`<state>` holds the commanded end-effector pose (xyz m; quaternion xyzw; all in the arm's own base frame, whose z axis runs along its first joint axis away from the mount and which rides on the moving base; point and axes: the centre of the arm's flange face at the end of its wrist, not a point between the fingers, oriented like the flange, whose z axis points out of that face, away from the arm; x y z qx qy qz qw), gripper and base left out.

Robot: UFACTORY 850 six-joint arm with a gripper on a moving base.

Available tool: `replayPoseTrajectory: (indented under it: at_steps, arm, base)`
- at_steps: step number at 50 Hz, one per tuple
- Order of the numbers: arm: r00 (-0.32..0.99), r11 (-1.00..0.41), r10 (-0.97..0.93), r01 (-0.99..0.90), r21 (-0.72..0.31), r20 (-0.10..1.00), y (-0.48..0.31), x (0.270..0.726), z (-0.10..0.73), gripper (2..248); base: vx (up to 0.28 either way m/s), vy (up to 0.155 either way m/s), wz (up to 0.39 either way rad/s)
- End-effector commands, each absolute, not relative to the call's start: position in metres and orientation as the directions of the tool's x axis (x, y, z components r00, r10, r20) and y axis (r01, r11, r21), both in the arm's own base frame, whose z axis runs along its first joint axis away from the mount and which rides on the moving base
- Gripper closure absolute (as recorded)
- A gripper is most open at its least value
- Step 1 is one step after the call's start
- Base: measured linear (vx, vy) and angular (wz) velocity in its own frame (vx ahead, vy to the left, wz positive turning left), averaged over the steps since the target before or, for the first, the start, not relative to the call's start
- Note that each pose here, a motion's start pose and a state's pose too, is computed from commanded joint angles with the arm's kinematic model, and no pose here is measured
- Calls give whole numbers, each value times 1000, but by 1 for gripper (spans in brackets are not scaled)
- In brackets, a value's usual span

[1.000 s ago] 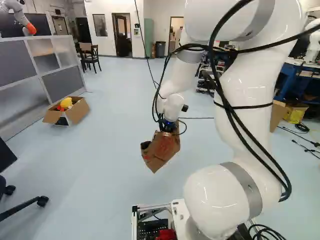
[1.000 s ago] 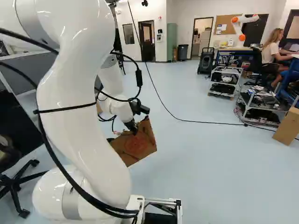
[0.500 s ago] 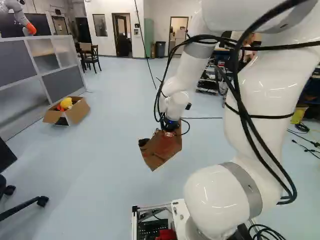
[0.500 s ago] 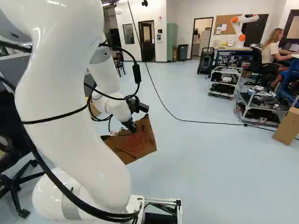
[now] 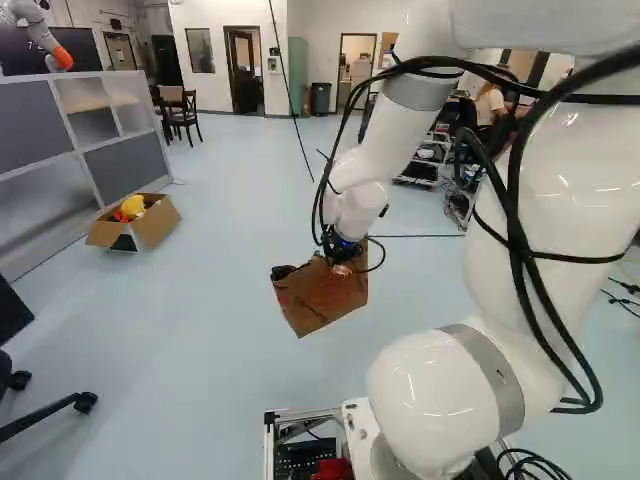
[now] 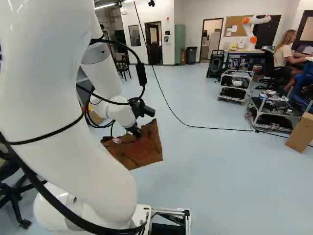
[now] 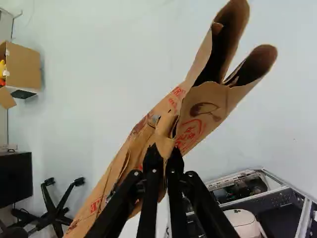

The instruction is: Pick up the grocery bag from the ground

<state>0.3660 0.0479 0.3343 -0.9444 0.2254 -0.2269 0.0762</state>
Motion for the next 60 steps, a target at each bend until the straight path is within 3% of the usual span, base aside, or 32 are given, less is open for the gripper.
replayPoseTrajectory:
  at_steps: [29, 60]
  arm:
    - [776, -908, -419, -340, -246, 471, 41, 358, 338, 229]
    - [700, -950, -312, -222, -219, 642, 25, 337, 347, 229]
  base:
    - [0, 0, 0]
    - [0, 0, 0]
